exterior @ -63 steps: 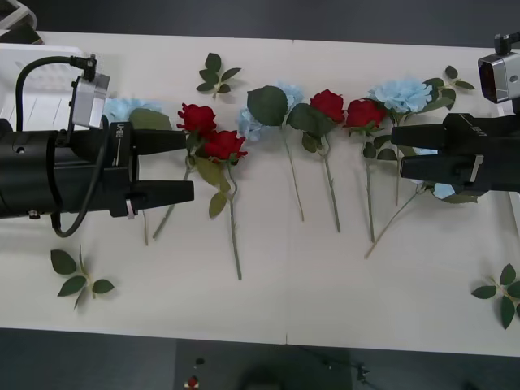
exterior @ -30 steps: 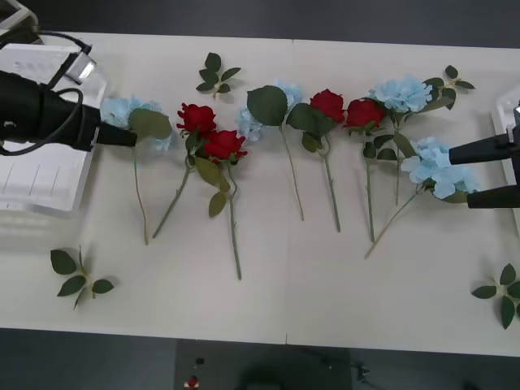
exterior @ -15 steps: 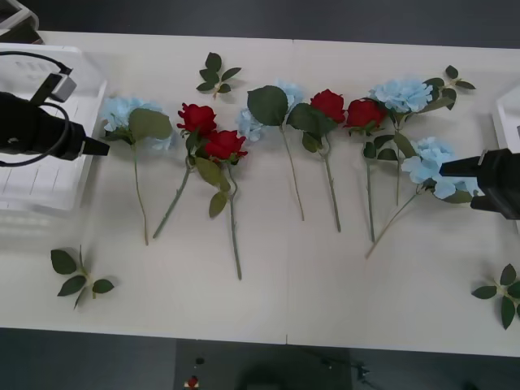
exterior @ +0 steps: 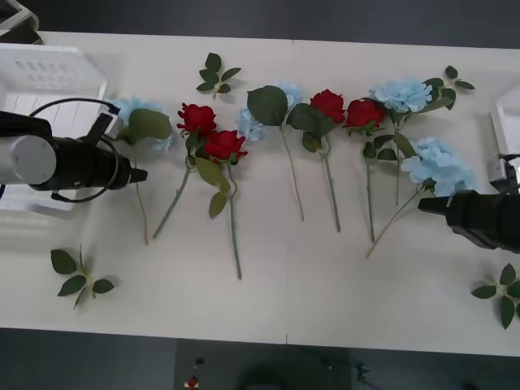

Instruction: Put the red flowers into the right box and the blue flowers into the left box

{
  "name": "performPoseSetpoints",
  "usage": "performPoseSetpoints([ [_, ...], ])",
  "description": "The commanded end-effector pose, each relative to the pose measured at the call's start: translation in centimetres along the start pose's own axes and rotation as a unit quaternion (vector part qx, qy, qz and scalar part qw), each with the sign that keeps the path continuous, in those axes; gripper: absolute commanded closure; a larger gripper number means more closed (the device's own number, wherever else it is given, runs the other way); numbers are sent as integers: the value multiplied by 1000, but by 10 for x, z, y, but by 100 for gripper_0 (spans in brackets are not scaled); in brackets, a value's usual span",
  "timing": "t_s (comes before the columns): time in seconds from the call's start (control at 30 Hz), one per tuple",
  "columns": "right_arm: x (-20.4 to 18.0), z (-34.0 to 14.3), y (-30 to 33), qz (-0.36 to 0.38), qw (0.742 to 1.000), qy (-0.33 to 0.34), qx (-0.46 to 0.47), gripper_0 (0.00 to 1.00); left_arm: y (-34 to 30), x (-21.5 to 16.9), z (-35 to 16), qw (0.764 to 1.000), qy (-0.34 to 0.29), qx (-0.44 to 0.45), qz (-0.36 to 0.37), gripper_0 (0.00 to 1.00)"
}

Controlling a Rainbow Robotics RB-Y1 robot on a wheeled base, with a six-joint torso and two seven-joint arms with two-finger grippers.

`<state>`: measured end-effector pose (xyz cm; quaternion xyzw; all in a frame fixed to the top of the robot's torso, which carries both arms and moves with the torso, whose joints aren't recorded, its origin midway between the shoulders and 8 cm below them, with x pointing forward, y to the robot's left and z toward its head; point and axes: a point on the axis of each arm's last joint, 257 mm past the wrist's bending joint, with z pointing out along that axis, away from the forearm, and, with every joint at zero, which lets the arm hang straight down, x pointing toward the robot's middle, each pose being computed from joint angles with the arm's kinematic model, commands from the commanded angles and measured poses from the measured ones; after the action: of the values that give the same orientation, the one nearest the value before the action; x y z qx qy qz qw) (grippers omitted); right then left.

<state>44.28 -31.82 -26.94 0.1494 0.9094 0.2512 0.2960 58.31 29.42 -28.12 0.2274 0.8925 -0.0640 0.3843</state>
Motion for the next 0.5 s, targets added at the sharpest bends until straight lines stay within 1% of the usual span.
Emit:
performPoseSetpoints([
  [0.03,-14,9,6,28,999,-25,0,0,-1,-10,1,1000,-11,-7,-1,1],
  [0.13,-16,20,6,24,999,-32,8,0,-12,-11,7,1000,-12,1,-3,8],
  [0.17,-18,24,4,23,999,-37,14,0,-14,-11,10,1000,-12,0,1,16],
  [0.2,-20,26,3,25,999,-39,17,0,-16,-13,11,1000,-13,-2,3,21],
  [0.23,-24,30,4,25,999,-44,21,0,-18,-14,13,1000,-13,-4,10,37],
  [0.3,-29,34,4,27,998,-48,29,0,-19,-15,16,1000,-12,-8,14,61],
  [0.33,-31,38,5,28,998,-50,32,0,-20,-16,18,1000,-12,-12,10,86],
  [0.37,-33,40,7,28,998,-53,34,0,-21,-16,19,1000,-11,-15,10,96],
  [0.4,-35,42,9,29,997,-54,37,0,-21,-16,20,1000,-11,-17,10,100],
  [0.5,-42,50,14,31,997,-60,46,0,-23,-21,24,999,-17,-27,17,100],
])
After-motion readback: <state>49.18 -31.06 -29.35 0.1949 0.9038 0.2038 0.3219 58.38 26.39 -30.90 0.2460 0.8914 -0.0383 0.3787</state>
